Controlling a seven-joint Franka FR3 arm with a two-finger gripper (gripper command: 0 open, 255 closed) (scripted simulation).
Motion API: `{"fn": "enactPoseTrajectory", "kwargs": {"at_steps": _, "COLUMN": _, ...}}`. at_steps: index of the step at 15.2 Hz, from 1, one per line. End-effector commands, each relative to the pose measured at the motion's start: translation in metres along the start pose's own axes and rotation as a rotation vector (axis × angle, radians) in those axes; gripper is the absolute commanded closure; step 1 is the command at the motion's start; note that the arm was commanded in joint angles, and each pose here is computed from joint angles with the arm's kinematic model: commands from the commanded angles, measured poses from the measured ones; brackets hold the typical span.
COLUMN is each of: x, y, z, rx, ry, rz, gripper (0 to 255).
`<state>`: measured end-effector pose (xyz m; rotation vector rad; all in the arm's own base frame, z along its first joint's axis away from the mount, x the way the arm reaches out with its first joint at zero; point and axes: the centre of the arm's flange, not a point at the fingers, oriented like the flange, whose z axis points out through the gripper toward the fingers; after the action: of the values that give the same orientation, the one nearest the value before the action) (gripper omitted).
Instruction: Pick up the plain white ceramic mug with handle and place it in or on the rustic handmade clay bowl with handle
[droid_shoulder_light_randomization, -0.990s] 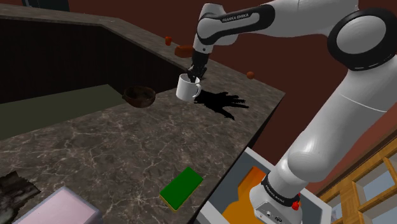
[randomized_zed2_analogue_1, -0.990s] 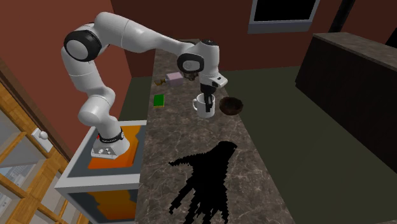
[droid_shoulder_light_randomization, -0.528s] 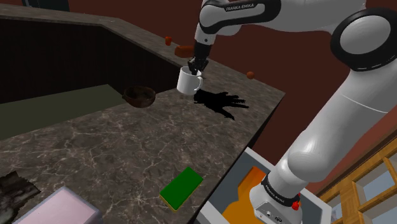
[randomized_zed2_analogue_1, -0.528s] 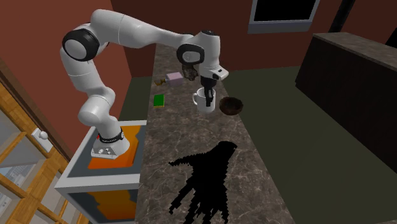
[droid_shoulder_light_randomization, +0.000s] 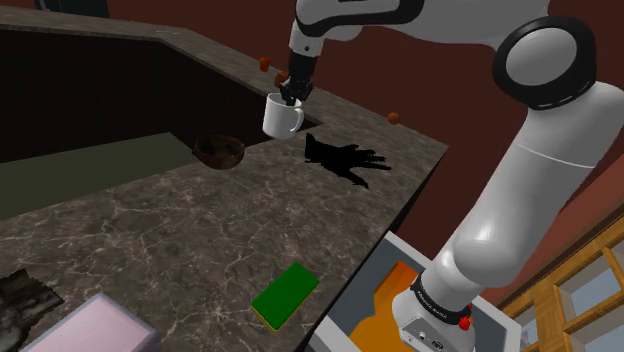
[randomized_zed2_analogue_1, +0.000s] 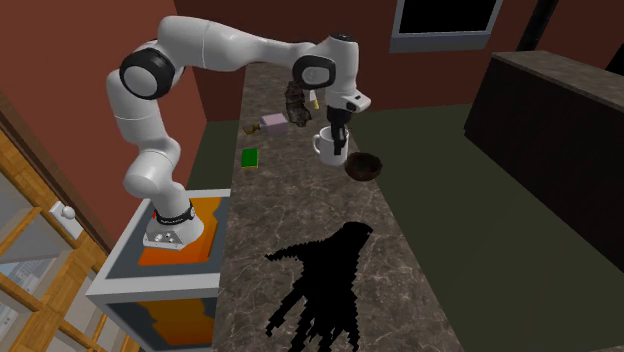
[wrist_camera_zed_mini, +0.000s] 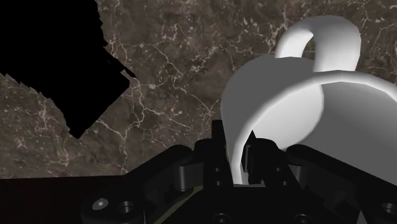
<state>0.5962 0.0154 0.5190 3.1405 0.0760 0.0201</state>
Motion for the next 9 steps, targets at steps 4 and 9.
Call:
{"fn": "enactPoseTrajectory", "kwargs": {"at_steps": 4, "x": 0.049, "y": -0.043, "z": -0.005, "rx": 0.000, "ry": 0.000, "rz": 0.001, "gripper": 255}}
{"fn": "enactPoseTrajectory", "kwargs": {"at_steps": 9, "x": 0.099, "y": -0.086, "z": -0.010, "rx": 0.000, "ry": 0.000, "rz": 0.001, "gripper": 255}}
